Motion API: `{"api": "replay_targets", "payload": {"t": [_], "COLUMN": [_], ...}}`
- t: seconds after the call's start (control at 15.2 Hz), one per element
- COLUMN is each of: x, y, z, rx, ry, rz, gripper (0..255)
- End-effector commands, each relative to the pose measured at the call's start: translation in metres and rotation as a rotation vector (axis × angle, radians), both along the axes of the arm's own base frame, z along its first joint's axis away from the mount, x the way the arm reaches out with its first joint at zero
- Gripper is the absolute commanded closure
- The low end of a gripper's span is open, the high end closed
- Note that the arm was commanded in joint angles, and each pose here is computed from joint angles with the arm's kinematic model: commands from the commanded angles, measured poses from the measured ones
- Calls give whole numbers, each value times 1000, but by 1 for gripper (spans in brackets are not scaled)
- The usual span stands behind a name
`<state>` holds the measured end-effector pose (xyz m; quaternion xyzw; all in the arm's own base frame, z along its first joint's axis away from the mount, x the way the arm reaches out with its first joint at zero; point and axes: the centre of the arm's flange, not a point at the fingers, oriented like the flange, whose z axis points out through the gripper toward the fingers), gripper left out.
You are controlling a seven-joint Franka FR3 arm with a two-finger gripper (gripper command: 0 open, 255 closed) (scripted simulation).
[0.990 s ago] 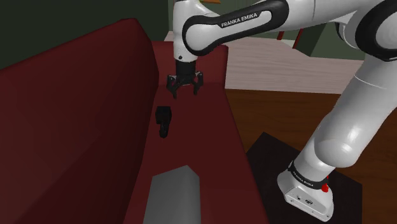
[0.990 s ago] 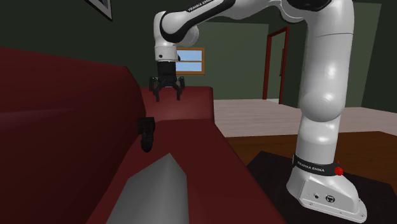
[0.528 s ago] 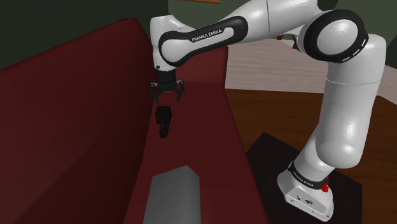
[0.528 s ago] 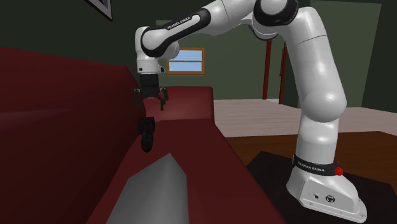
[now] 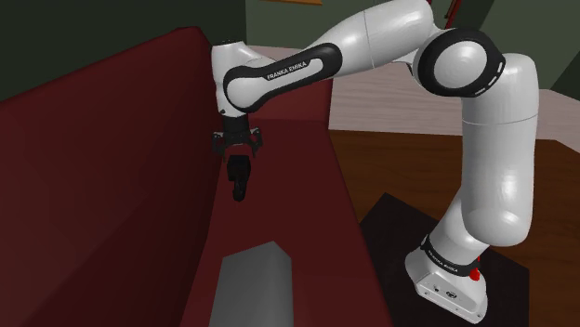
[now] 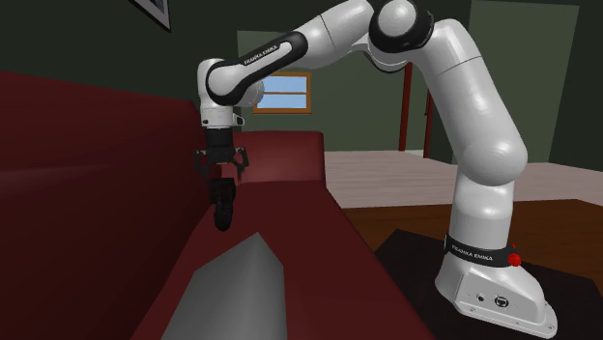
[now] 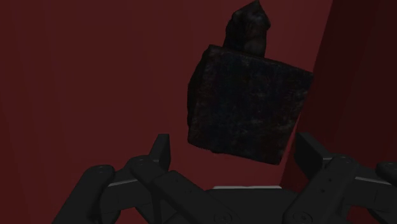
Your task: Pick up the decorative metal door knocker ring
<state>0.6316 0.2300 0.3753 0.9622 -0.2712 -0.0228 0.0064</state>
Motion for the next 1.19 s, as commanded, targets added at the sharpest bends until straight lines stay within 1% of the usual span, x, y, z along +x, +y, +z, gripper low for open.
{"api": "replay_targets", "payload": {"t": [0.0, 0.13, 0.2, 0.79, 1.12], "x": [0, 0, 0, 0, 0], "y": [1, 1, 1, 1, 1], "z": [-14, -14, -14, -14, 12], "rx": [0, 0, 0, 0, 0], "ry": [-1, -1, -1, -1, -1], "rz": [0, 0, 0, 0, 0], "gripper": [0, 0, 255, 255, 255]}}
